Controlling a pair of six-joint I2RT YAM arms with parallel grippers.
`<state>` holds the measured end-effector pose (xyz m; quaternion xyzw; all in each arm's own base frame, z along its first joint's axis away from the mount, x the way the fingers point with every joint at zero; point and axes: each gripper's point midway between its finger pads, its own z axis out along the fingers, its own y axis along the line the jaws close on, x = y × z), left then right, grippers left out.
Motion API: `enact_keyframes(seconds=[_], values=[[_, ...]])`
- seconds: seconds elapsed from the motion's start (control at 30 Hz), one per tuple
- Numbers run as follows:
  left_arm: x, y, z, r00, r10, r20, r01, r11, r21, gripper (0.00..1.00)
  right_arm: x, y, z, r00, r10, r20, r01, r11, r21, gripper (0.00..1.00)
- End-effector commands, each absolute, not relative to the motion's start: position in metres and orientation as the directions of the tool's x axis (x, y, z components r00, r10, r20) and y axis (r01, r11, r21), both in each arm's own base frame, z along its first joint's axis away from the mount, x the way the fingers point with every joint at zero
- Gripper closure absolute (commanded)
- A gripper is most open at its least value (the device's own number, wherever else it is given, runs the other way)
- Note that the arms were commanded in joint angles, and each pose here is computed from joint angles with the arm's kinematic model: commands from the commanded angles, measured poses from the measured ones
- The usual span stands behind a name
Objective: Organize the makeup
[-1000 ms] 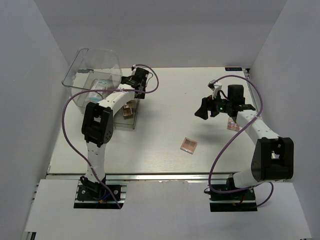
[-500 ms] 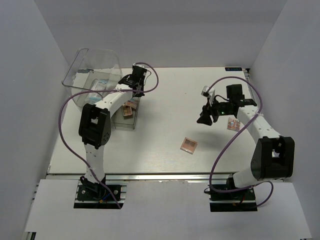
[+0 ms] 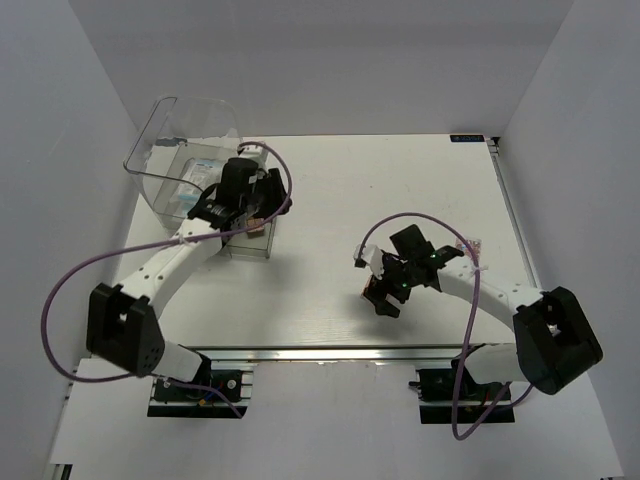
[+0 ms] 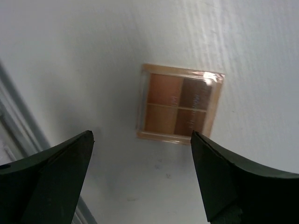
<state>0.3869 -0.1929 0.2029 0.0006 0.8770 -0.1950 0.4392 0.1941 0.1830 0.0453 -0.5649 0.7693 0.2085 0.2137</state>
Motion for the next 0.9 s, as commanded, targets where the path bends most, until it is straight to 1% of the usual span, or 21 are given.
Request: enact_keyframes(seconds=[0.0, 0.03, 0.07, 0.1, 0.23, 0.4, 0.6, 0.73, 0.87], values=[[0.37, -0.185, 0.228, -0.556, -0.254, -0.791, 0.156, 0.903, -0.4, 0.39, 0.247, 0.17, 0.046, -0.432, -0.707, -0.56, -0.811, 0.577, -0.103, 0.11], [0.364, -0.179, 0.22, -0.559, -0.26, -0.787, 0.134, 0.909, -0.396, 0.38, 0.251, 0.165, 0.04, -0.442, -0.718, -0.537, -0.798, 0.589, -0.13, 0.11], [0.358, -0.175, 0.227, -0.541, -0.277, -0.794, 0.13, 0.905, -0.404, 0.37, 0.258, 0.162, 0.039, -0.445, -0.724, -0.527, -0.783, 0.6, -0.162, 0.11], [0.354, -0.173, 0.226, -0.542, -0.287, -0.79, 0.12, 0.904, -0.411, 0.37, 0.26, 0.157, 0.031, -0.473, -0.732, -0.49, -0.768, 0.615, -0.177, 0.11], [0.342, -0.162, 0.221, -0.535, -0.318, -0.783, 0.08, 0.903, -0.421, 0.36, 0.26, 0.167, 0.025, -0.528, -0.708, -0.469, -0.759, 0.641, -0.113, 0.11], [0.331, -0.152, 0.22, -0.526, -0.333, -0.782, 0.048, 0.907, -0.419, 0.35, 0.257, 0.184, 0.023, -0.511, -0.718, -0.473, -0.786, 0.613, -0.082, 0.11], [0.322, -0.144, 0.222, -0.521, -0.334, -0.786, 0.033, 0.912, -0.409, 0.34, 0.238, 0.2, 0.032, -0.475, -0.723, -0.502, -0.839, 0.544, 0.011, 0.12], [0.317, -0.142, 0.225, -0.512, -0.346, -0.786, 0.03, 0.907, -0.42, 0.34, 0.217, 0.196, 0.024, -0.476, -0.745, -0.468, -0.86, 0.506, 0.069, 0.13], [0.312, -0.141, 0.23, -0.506, -0.356, -0.786, 0.037, 0.901, -0.431, 0.34, 0.21, 0.188, 0.013, -0.477, -0.761, -0.44, -0.861, 0.505, 0.061, 0.12]])
